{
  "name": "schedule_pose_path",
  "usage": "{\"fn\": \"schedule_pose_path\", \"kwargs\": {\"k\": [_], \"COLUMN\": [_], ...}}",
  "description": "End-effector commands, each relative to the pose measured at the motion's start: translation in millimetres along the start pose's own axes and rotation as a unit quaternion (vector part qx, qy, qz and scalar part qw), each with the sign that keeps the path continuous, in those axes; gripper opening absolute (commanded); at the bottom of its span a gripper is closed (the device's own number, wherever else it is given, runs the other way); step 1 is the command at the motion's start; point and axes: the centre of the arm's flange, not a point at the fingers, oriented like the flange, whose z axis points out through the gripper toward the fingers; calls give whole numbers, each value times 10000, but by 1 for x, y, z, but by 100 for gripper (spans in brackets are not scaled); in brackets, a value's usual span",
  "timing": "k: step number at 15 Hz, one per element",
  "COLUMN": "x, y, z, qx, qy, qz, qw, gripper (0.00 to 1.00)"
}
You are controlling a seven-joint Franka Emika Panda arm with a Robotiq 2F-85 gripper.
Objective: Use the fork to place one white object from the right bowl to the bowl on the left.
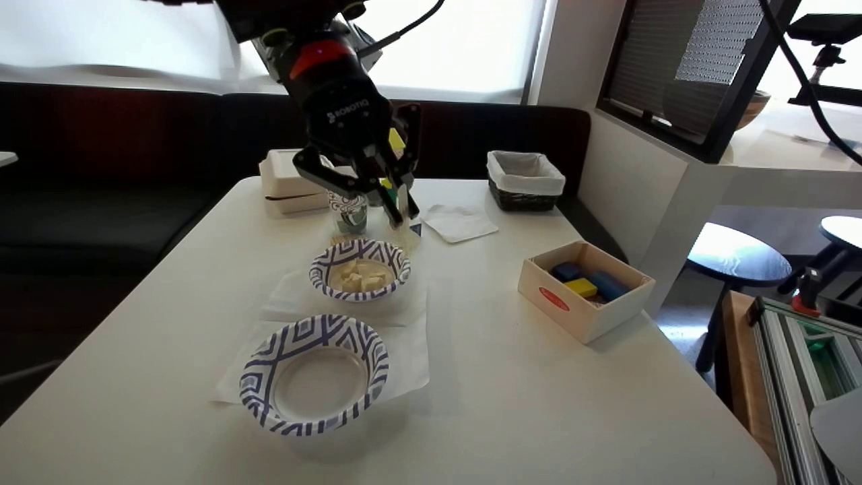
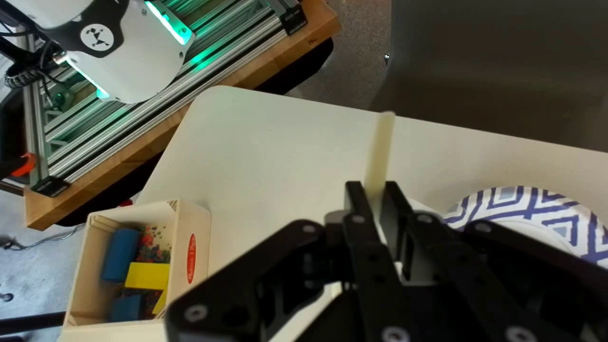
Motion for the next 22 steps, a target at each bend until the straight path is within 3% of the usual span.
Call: {"fn": "schedule_pose_path", "kwargs": {"k": [1, 3, 4, 11, 17, 22], "x": [7, 18, 21, 40, 71, 94], "y": [3, 5, 4, -11, -21, -29], "z": [-6, -11, -11, -14, -12, -14], "qx": [2, 25, 24, -207, 8, 136], "qy": [-43, -91, -101, -725, -690, -476], "qz": [-17, -34, -34, -1250, -1852, -1964], "qw": [10000, 9999, 9999, 9893, 9803, 9793], "gripper": [12, 12, 3, 3, 3, 3]}}
